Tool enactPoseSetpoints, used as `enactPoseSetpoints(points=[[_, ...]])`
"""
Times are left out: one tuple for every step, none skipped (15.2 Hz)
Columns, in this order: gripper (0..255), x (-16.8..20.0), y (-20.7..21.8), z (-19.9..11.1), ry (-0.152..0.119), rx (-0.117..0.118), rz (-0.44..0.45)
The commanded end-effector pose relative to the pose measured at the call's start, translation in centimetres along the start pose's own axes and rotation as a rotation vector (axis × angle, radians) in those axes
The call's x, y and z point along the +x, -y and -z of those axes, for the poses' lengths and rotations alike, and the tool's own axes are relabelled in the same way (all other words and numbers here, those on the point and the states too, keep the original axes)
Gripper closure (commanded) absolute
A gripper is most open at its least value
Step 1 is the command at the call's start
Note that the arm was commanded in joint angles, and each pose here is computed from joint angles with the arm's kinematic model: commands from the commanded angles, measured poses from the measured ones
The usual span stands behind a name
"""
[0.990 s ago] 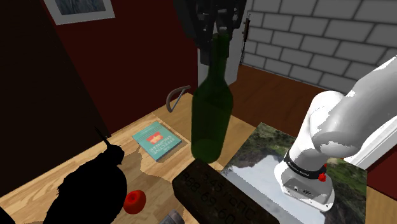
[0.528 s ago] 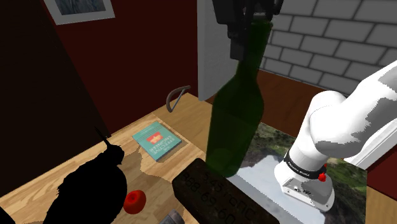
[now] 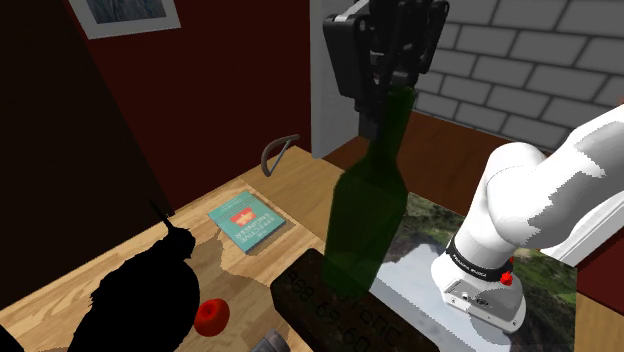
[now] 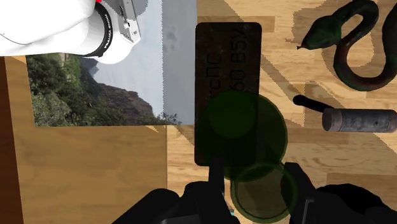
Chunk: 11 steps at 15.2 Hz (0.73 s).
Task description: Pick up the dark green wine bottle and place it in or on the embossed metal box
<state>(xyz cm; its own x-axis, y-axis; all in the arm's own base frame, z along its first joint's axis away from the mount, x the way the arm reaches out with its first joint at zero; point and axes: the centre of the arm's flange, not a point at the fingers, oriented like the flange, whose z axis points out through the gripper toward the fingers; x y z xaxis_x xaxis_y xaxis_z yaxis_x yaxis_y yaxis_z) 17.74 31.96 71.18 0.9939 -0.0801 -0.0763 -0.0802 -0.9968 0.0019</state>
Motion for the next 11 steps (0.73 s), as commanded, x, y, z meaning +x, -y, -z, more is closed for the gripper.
enactPoseSetpoints(points=[[255,0.2,0.0,-1.0,-0.001,0.001,0.000],[255,0.2,0.0,-1.5,-0.001,0.001,0.000],[255,0.3,0.0,-2.0,-0.001,0.001,0.000],[255,0.3,0.0,-2.5,-0.001,0.001,0.000],[255,0.3,0.0,-3.1,-0.001,0.001,0.000],[255,0.4,0.0,-3.6,-0.001,0.001,0.000],[255,0.4,0.0,-4.1,-0.001,0.001,0.000],[255,0.5,0.0,-4.7,-0.001,0.001,0.000],[255,0.5,0.0,-5.2,-0.001,0.001,0.000],[255,0.5,0.0,-5.7,-0.001,0.001,0.000],[255,0.6,0.0,-6.2,-0.001,0.001,0.000]])
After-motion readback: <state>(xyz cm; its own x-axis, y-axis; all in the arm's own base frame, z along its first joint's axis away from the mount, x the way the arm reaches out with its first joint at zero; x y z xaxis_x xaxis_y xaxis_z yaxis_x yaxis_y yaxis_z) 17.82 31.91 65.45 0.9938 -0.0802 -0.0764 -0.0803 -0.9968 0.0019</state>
